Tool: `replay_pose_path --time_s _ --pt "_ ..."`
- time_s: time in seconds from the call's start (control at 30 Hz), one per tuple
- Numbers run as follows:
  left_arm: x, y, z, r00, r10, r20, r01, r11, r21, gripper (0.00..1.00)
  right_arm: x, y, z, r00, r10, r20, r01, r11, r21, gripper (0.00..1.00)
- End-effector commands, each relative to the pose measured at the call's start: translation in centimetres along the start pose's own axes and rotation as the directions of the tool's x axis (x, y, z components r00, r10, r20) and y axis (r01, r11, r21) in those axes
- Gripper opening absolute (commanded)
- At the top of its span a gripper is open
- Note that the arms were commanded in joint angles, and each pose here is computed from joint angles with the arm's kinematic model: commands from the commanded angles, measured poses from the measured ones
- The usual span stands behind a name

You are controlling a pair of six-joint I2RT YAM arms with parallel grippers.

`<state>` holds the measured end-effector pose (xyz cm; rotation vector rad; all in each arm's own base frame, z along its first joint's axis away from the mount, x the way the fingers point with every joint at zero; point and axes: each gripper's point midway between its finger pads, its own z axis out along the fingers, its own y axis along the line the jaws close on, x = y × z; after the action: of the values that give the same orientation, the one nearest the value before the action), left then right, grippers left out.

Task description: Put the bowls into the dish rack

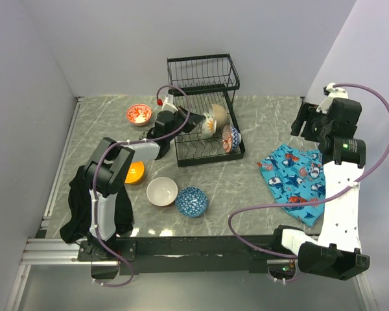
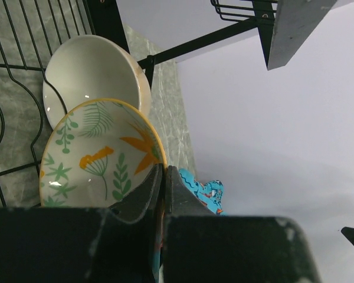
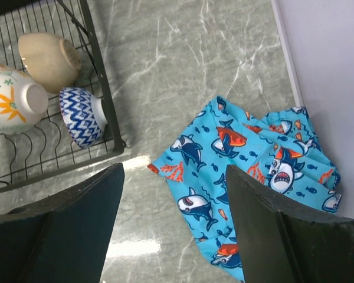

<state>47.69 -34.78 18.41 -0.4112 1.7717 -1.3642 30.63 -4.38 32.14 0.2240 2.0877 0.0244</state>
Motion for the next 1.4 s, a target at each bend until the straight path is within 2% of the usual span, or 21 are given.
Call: replay_pose_path --time_s 0.0,0.33,0.7,0.87,1.1,1.37 --pt "-1.9 -6.1 0.3 0.997 0.033 0.072 -0.044 0.986 0.163 0.01 -0.5 0.5 -0.4 0.999 -0.014 0.037 0.015 1.0 -0.022 0.77" --pt "-1.9 -6.3 -1.7 0.999 -0.013 0.042 0.006 0.988 0.151 0.01 -0.5 0.6 0.0 0.999 -0.006 0.037 0.007 1.0 -0.025 0.77" --pt "-3.8 -7.0 -3.3 0.995 -0.064 0.072 0.053 0.989 0.141 0.01 -1.0 0.9 0.1 0.999 -0.018 0.044 0.02 0.999 -0.033 0.77" --pt "-5.1 -5.7 -2.2 0.991 -0.089 0.104 0.079 0.992 0.098 0.01 -0.8 0.9 0.2 0.999 -0.028 0.033 0.029 0.999 -0.03 0.77" --pt "-6.1 -5.9 -0.4 0.983 -0.115 0.142 0.101 0.99 0.097 0.01 -0.9 0.6 0.1 0.999 -0.035 0.028 0.035 0.999 -0.012 0.77" --pt "-5.3 -3.0 1.8 0.966 -0.207 0.153 0.209 0.978 0.003 0.01 -1.4 0.3 0.2 0.996 -0.081 0.025 0.08 0.997 0.007 0.77"
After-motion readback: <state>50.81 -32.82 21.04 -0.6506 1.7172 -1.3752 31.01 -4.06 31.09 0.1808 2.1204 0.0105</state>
